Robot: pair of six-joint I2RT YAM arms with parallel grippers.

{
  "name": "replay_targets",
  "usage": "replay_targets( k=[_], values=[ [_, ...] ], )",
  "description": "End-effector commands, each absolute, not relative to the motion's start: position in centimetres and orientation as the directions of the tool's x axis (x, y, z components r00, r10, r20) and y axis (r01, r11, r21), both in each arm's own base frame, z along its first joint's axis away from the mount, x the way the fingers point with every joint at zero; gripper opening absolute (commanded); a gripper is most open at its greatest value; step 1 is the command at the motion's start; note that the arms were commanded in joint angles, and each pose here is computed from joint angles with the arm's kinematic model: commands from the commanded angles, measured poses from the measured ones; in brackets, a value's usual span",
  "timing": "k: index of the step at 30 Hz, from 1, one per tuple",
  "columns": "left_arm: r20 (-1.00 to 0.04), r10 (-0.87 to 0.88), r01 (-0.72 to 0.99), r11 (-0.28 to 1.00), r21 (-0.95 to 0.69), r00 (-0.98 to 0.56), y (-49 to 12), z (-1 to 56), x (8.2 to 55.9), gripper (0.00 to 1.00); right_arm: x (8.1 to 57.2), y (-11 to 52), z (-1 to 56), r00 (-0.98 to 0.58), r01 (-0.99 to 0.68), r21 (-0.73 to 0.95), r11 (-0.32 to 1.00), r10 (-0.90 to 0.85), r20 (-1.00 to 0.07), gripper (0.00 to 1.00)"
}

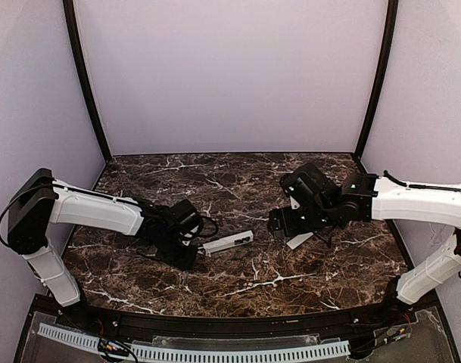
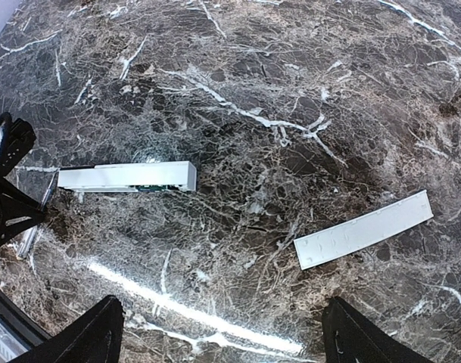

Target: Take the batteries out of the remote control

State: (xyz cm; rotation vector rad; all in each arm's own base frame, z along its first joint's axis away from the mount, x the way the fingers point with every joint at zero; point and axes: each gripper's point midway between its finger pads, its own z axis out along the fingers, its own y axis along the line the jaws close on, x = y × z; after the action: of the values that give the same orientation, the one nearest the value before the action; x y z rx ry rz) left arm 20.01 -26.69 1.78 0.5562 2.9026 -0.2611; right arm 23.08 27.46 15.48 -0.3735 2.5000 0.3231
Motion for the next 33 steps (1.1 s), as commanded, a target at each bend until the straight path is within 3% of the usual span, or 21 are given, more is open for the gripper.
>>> replay_targets(
  k=[1, 9, 19, 28, 33],
  values=[
    [-0.152, 0.359, 0.376, 0.920, -0.107, -0.921, -26.0, 1.1, 19.2, 0.17, 23.6, 27.2, 15.4, -0.781, -0.324, 0.137, 0.936, -0.183, -0.598, 0.90],
    [-0.113, 0.354, 0.364, 0.927, -0.085, -0.928, -25.5, 0.1, 18.9, 0.23, 23.4, 26.9, 15.1, -0.782, -0.319, 0.143, 0.937, -0.175, -0.598, 0.90],
    [-0.149, 0.346, 0.359, 0.931, -0.064, -0.926, -25.3, 0.7, 19.5, 0.07, 23.3, 26.5, 15.2, -0.779, -0.314, 0.140, 0.939, -0.171, -0.604, 0.91],
    [-0.436, 0.304, 0.437, 0.865, -0.246, -0.847, -28.2, 7.8, 21.1, 0.03, 23.8, 27.2, 15.8, -0.755, -0.337, 0.156, 0.928, -0.167, -0.635, 0.91],
    [-0.526, 0.278, 0.492, 0.808, -0.324, -0.804, -29.4, 11.4, 21.1, 0.02, 24.0, 28.2, 17.6, -0.724, -0.366, 0.215, 0.905, -0.132, -0.677, 0.91]
  ],
)
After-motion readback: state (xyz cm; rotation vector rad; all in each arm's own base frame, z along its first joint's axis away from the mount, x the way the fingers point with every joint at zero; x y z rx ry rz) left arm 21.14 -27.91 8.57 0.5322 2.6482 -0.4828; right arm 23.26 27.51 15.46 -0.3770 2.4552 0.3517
